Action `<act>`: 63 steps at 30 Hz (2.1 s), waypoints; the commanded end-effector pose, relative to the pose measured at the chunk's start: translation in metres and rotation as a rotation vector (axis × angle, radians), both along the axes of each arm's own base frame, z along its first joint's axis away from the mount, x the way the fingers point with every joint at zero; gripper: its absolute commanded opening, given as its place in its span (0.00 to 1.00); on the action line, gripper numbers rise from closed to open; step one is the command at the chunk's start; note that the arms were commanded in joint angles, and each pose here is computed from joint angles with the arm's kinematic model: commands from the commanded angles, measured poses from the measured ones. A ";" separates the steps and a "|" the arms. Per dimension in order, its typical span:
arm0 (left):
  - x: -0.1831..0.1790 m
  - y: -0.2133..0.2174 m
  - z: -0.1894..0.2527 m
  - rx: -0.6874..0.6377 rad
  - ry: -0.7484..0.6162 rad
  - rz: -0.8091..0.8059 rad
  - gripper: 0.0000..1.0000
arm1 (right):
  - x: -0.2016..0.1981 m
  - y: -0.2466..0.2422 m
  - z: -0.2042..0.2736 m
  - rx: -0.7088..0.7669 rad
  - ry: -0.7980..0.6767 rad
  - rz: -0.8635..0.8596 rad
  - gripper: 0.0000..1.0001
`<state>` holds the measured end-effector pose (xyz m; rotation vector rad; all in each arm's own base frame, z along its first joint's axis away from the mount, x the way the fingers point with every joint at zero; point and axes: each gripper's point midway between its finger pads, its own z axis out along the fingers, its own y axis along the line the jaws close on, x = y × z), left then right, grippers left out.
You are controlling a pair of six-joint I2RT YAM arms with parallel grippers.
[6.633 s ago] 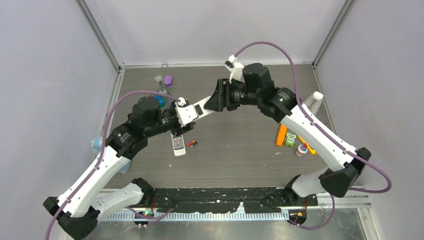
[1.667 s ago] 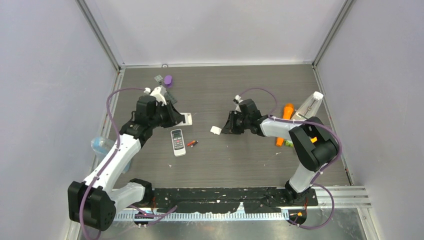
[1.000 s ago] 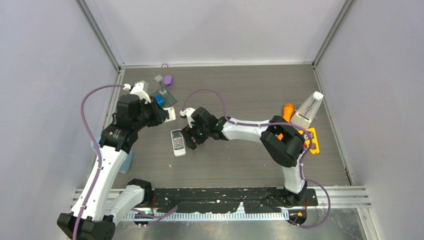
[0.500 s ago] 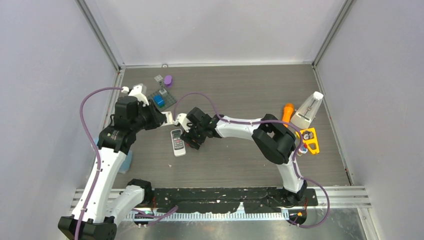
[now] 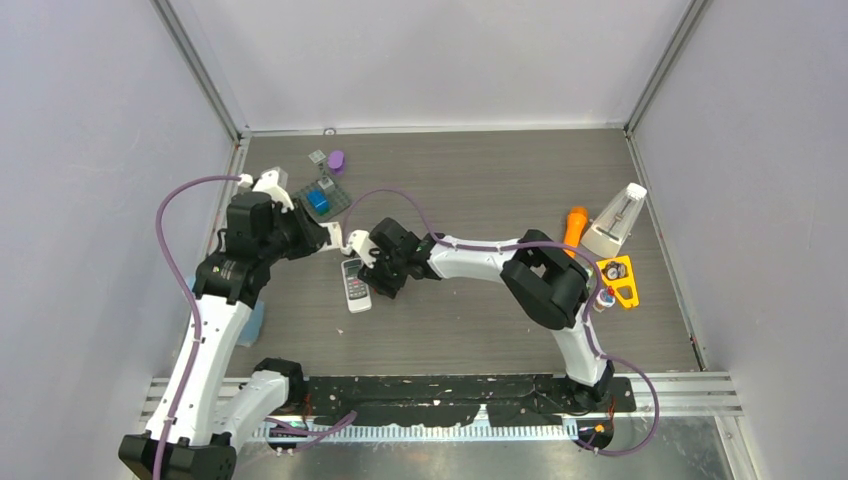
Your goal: Load the batteries into the remote control
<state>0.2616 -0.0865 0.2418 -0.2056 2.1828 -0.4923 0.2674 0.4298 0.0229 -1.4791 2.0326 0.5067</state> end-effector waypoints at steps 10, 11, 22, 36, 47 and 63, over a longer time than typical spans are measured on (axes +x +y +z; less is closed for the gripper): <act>0.010 0.034 0.028 0.027 -0.103 0.216 0.00 | -0.022 -0.007 -0.025 -0.072 -0.026 0.053 0.11; 0.010 0.035 0.028 0.029 -0.104 0.220 0.00 | -0.021 -0.009 -0.023 -0.072 -0.031 0.045 0.07; 0.007 0.027 0.026 0.001 -0.119 0.183 0.00 | -0.005 -0.019 0.046 0.104 0.014 -0.159 0.05; -0.035 -0.092 0.095 -0.400 -0.417 -0.571 0.00 | 0.011 -0.088 0.252 0.904 0.288 -0.531 0.05; -0.041 -0.105 0.131 -0.652 -0.381 -0.592 0.00 | -0.017 -0.105 0.378 1.332 0.539 -0.513 0.05; -0.040 -0.105 0.146 -0.855 -0.338 -0.532 0.00 | -0.030 -0.095 0.409 1.264 0.199 -0.471 0.05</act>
